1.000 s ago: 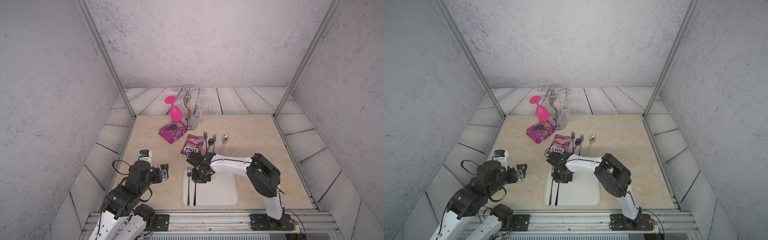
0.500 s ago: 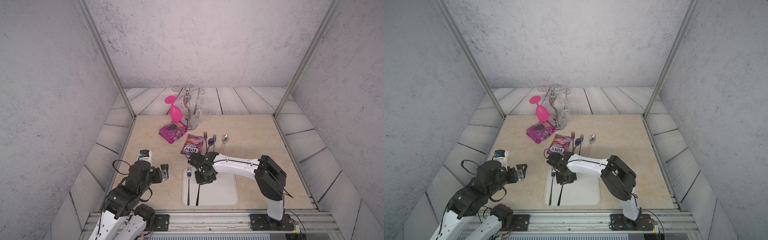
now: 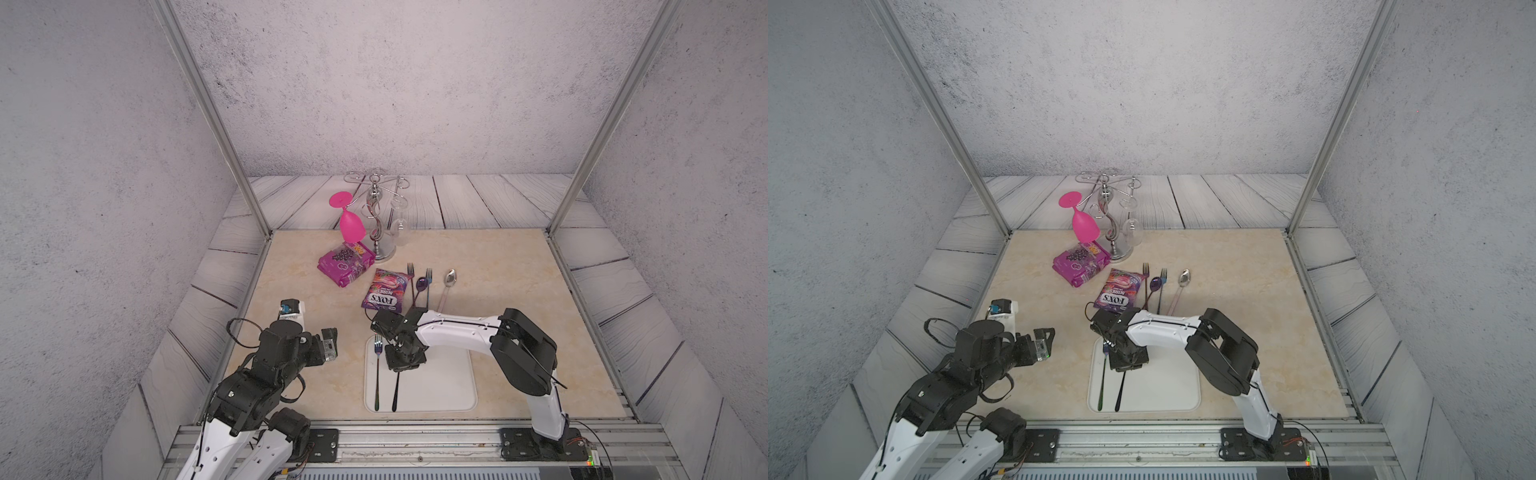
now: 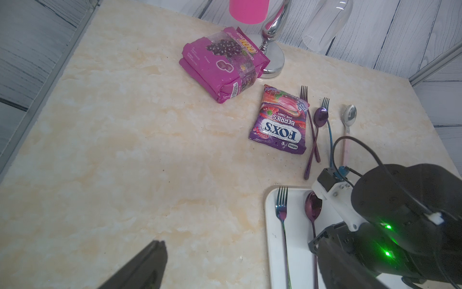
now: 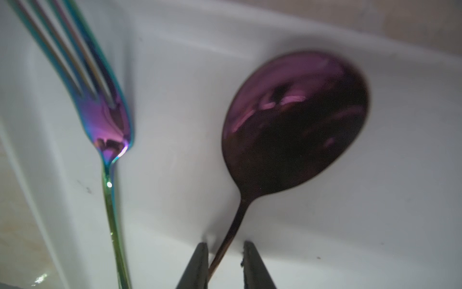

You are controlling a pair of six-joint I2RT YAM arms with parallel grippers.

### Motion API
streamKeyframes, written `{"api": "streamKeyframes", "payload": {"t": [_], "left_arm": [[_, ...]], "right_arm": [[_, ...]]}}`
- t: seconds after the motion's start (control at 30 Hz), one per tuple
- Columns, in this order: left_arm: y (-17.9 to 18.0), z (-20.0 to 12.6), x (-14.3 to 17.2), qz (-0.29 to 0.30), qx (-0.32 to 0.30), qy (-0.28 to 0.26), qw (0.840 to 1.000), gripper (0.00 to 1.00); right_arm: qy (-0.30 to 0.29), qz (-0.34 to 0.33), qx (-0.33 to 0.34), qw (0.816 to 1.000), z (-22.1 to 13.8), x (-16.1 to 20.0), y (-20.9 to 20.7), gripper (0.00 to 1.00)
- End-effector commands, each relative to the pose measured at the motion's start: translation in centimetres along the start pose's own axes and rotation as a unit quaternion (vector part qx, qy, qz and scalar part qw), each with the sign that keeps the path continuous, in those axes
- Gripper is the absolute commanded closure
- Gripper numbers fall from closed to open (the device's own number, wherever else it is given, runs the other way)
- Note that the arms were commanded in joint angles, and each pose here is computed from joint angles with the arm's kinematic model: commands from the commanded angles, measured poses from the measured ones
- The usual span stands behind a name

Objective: Set the spoon and fork side by side
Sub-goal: Adjust the spoon on the tray.

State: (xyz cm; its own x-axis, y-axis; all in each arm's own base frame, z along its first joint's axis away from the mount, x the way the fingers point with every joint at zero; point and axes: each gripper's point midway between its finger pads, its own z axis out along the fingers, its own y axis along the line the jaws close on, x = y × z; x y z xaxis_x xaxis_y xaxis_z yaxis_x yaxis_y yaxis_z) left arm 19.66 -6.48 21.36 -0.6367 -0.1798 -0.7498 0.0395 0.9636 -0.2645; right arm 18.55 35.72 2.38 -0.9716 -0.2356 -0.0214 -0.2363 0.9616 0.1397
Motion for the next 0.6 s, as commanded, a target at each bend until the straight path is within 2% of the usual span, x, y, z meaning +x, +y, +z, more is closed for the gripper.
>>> {"api": "streamKeyframes", "payload": {"t": [0.0, 0.33, 0.57], "left_arm": [[0.1, 0.0, -0.2, 0.003, 0.000, -0.005, 1.000, 0.00], [0.0, -0.1, -0.2, 0.003, 0.000, -0.006, 1.000, 0.01], [0.1, -0.1, -0.2, 0.003, -0.001, -0.006, 1.000, 0.01]], "right_arm": [[0.004, 0.014, 0.004, 1.000, 0.5, -0.5, -0.3, 0.74], [0.005, -0.016, -0.018, 1.000, 0.9, -0.9, 1.0, 0.81], [0.003, -0.010, -0.017, 1.000, 0.9, -1.0, 0.9, 0.84]]}}
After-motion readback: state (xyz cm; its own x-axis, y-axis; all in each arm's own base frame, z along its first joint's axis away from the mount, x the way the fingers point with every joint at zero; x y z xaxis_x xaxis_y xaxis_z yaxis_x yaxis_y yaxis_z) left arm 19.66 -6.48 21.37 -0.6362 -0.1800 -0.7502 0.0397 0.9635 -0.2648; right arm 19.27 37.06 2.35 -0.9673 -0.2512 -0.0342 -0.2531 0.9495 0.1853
